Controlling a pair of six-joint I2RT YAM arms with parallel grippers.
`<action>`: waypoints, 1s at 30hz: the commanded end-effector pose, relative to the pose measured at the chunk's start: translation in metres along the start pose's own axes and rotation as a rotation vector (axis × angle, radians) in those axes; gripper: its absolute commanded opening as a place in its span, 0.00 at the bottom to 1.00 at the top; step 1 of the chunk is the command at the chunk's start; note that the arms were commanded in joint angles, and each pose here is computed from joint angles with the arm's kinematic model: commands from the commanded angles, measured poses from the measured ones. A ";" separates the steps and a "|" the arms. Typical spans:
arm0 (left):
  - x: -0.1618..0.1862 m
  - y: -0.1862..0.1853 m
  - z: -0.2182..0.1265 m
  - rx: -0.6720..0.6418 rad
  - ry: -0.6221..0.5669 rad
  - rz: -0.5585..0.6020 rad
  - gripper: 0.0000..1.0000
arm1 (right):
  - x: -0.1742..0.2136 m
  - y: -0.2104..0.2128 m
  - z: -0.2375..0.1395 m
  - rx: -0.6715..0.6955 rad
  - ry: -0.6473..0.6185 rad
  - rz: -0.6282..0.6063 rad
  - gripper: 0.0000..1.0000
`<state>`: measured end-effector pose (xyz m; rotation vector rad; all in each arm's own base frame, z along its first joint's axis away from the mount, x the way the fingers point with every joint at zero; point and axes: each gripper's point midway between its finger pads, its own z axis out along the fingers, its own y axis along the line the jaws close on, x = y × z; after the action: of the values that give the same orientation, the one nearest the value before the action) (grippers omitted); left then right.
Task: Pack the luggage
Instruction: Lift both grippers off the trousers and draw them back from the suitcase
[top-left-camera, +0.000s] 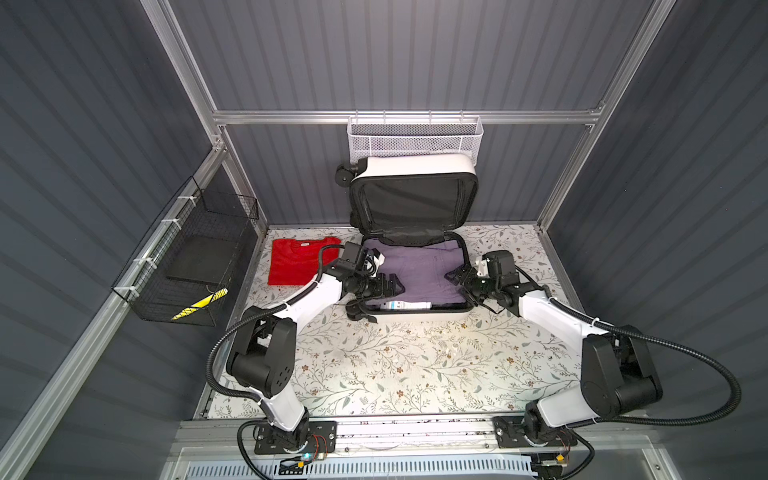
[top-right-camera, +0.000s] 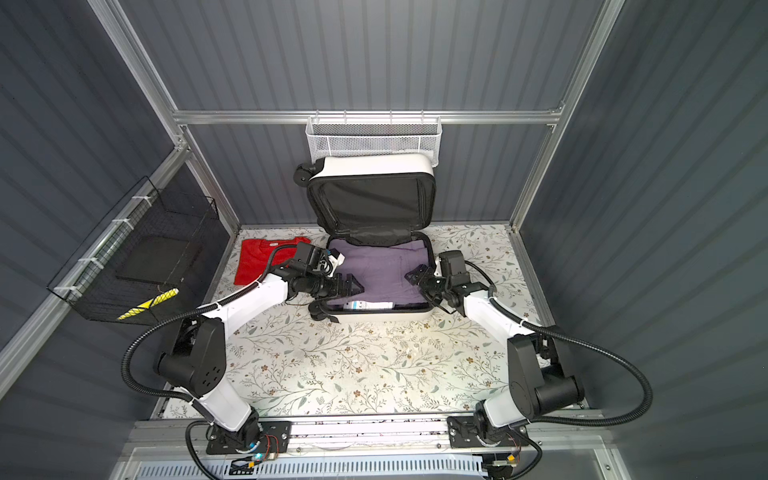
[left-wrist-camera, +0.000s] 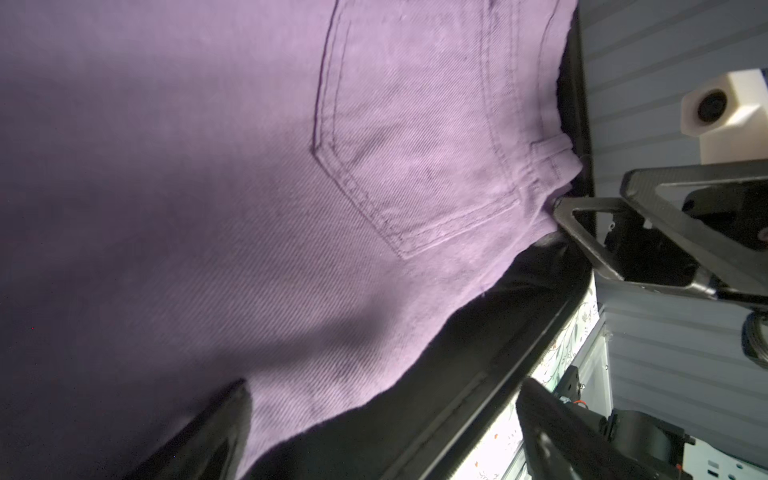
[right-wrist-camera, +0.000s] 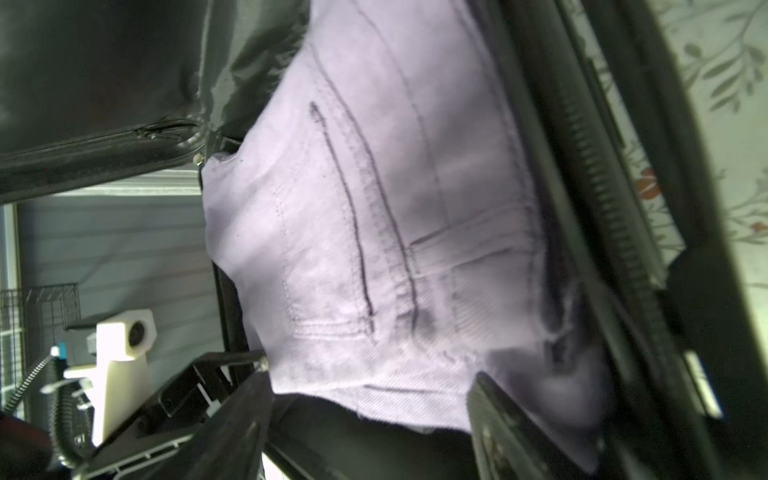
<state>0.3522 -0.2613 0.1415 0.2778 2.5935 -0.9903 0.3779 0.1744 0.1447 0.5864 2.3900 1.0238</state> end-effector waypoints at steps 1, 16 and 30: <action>-0.021 -0.023 -0.033 -0.017 -0.076 0.081 1.00 | -0.012 0.020 -0.025 0.003 -0.045 -0.093 0.83; -0.056 0.029 -0.087 -0.290 -0.315 -0.018 1.00 | -0.055 -0.008 -0.113 0.110 -0.266 -0.032 0.99; -0.082 0.071 -0.058 -0.216 -0.273 0.005 1.00 | -0.041 -0.048 -0.103 0.040 -0.152 0.054 0.99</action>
<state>0.4238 -0.1630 0.1664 -0.0065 2.4532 -0.6344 0.3470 0.0556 0.1922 0.7622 2.2111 0.8817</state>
